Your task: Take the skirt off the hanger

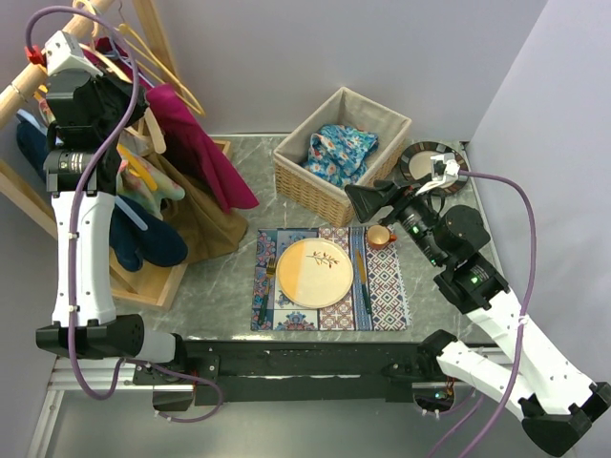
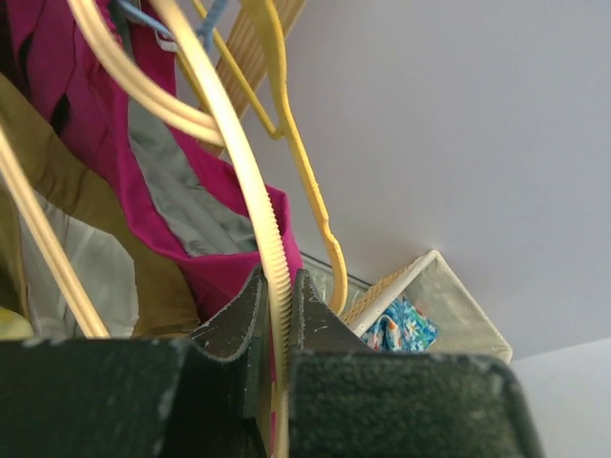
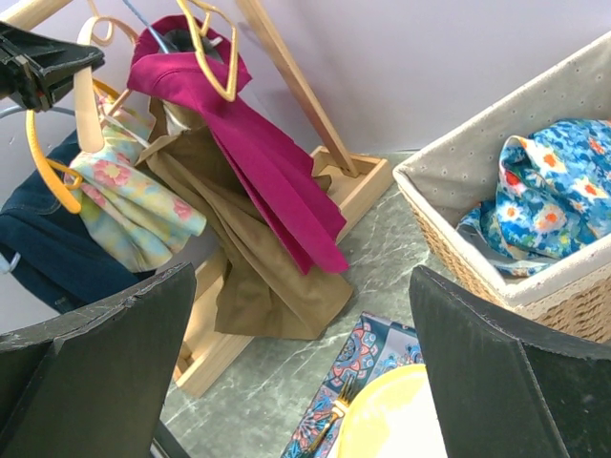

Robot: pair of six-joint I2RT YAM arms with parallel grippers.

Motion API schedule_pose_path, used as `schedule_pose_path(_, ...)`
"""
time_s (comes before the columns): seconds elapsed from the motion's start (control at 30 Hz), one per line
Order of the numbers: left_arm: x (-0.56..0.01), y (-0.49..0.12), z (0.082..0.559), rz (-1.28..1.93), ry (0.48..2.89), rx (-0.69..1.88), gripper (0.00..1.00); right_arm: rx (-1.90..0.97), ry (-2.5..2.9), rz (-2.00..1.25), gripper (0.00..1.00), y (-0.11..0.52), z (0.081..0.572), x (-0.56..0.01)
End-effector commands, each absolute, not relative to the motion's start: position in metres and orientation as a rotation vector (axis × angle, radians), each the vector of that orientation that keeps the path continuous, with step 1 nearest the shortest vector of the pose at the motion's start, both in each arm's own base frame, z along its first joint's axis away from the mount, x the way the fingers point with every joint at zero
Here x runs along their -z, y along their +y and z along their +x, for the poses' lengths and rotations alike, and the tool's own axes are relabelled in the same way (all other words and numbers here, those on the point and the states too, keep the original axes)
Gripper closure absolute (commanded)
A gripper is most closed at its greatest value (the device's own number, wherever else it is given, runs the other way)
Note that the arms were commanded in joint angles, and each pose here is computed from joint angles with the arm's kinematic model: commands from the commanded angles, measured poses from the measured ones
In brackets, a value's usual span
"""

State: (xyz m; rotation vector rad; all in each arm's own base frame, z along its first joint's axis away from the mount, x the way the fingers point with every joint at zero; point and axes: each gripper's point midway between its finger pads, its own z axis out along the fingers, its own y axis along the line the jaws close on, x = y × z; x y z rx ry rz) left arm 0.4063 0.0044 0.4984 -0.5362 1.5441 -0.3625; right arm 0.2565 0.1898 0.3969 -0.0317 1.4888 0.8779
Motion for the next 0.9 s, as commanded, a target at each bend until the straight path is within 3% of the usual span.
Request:
schedule_pose_path(0.0,-0.615,-0.021,0.359,-0.207,1.233,0.378,0.99,-0.901,1.428,-0.04,0.0,0.189,0.25,-0.412)
schedule_pose_path(0.37,-0.62,-0.022,0.349,-0.187,1.205,0.372,0.99,-0.92,1.436,-0.051,0.0,0.193,0.251,-0.41)
schedule_pose_path(0.87,-0.608,-0.061,0.31,-0.128,1.306,0.614,0.99,-0.945,1.426,-0.066,0.0,0.196,0.247,-0.415)
